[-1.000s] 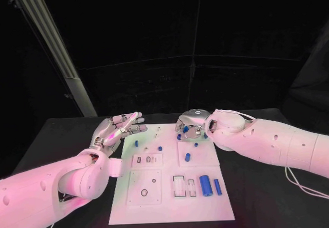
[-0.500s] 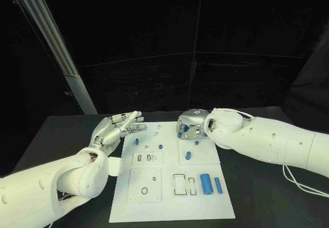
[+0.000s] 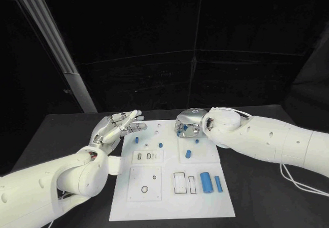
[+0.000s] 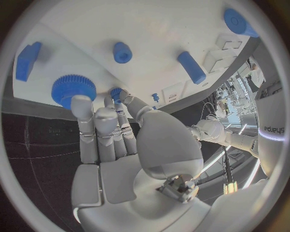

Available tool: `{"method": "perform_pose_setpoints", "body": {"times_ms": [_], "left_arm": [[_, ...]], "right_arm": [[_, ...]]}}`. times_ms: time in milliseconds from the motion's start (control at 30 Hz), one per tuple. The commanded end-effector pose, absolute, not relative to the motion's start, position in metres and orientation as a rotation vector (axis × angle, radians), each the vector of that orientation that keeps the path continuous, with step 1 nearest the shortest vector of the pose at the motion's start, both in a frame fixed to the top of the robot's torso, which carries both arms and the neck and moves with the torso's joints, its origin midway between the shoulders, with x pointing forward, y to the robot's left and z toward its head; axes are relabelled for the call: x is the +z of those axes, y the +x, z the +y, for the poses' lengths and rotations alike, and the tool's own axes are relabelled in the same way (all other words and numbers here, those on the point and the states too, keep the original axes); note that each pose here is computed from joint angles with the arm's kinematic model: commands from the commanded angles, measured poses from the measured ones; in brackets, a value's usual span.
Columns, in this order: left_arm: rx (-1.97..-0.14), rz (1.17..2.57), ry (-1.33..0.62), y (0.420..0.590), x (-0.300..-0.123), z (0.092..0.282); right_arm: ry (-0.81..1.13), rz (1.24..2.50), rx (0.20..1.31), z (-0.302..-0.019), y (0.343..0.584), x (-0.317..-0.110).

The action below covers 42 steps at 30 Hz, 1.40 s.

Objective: Assemble the parts on the task board

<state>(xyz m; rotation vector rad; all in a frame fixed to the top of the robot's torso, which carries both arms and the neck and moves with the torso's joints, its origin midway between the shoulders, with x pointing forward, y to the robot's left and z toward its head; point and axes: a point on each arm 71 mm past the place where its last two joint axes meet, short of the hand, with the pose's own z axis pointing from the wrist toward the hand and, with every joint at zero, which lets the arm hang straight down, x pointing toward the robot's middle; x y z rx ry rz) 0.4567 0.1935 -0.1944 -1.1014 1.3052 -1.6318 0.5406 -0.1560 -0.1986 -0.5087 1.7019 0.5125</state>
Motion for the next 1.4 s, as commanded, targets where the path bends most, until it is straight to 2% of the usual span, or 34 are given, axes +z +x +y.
{"method": "perform_pose_setpoints", "body": {"times_ms": [33,467,833,1400], "left_arm": [[-1.649,1.309,-1.096,0.457,-0.193,0.193],[-1.648,1.311,-1.097,0.457,-0.193,0.194],[-1.649,1.310,-1.096,0.458,-0.192,0.194],[-1.659,1.315,-1.093,0.459,-0.192,0.191]], "right_arm": [[-0.521,1.711,0.508,-0.156,0.541,-0.198],[-0.504,1.681,0.492,-0.158,0.542,-0.195],[-0.431,1.517,0.559,-0.152,0.540,-0.179],[-0.408,1.448,0.592,-0.119,0.553,-0.177]]}}
